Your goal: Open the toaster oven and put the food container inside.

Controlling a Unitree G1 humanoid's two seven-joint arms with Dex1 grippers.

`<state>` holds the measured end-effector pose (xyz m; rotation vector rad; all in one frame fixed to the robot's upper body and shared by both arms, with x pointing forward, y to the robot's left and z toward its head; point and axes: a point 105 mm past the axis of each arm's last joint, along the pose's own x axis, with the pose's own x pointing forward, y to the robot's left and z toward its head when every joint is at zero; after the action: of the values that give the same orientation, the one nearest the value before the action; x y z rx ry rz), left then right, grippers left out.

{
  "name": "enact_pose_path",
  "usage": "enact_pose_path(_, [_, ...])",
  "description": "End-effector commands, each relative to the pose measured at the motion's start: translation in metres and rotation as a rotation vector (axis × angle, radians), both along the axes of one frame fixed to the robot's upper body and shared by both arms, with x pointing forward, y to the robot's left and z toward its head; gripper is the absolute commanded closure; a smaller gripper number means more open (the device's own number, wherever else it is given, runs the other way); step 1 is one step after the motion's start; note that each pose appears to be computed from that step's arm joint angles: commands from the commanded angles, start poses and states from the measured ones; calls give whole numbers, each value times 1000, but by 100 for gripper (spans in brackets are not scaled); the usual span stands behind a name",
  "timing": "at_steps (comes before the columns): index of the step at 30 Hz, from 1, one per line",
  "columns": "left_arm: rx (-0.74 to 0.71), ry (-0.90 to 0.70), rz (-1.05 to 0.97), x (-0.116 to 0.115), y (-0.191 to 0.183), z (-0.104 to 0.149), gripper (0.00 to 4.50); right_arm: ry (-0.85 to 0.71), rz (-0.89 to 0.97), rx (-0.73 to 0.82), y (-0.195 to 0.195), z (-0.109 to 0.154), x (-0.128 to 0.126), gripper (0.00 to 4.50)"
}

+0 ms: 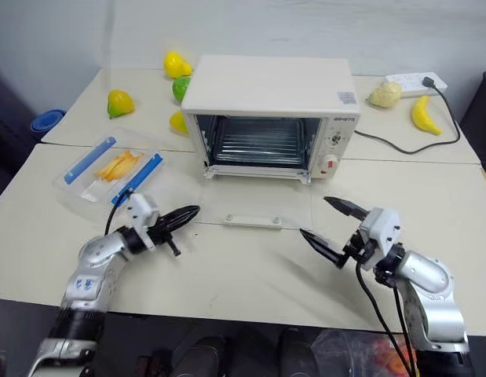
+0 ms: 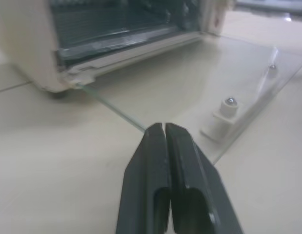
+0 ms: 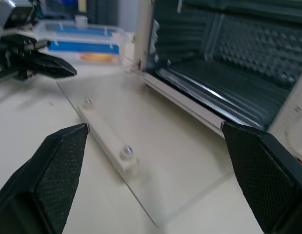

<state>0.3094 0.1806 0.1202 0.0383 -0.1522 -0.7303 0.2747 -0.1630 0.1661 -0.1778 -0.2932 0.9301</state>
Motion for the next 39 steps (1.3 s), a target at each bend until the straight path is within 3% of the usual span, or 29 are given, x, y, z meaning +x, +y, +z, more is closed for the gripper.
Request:
enact_pose_path(1, [-134,-95,215,-28,51,36,340,-81,114,56,21,25,-3,0])
enact_pose_path(6, [-164,-43,580,-81,120,26,193,-166,157,68,35,37,4,0])
enact_pose_path(9, [-262,91,890,-122,179,3,98,-187,181,60,40,35,8,0])
enact_pose_path(12, [-334,117,949,-136,193,4,8,-194,202,63,43,34,9,0])
enact_pose_path(20, [-562,163,719,-82,164,47,3,-181,203,18,39,15,10,0])
enact_pose_path(24, [-517,496,811,-36,167,27,3,-194,171,-5,33,5,13,0])
enact_pose_path(26, [-579,494,810,-17,166,39,3,-203,152,-8,30,2,14,0])
enact_pose_path(29, [-578,542,843,3,169,36,3,-212,134,-13,26,-1,13,0])
enact_pose_path(35, [-563,623,915,25,173,28,3,-216,122,-14,26,-2,6,0])
enact_pose_path(37, [-511,663,981,26,180,21,43,-217,115,-14,26,-2,3,0])
enact_pose_path(39, [-548,641,1014,29,188,26,94,-218,102,-12,26,0,2,0])
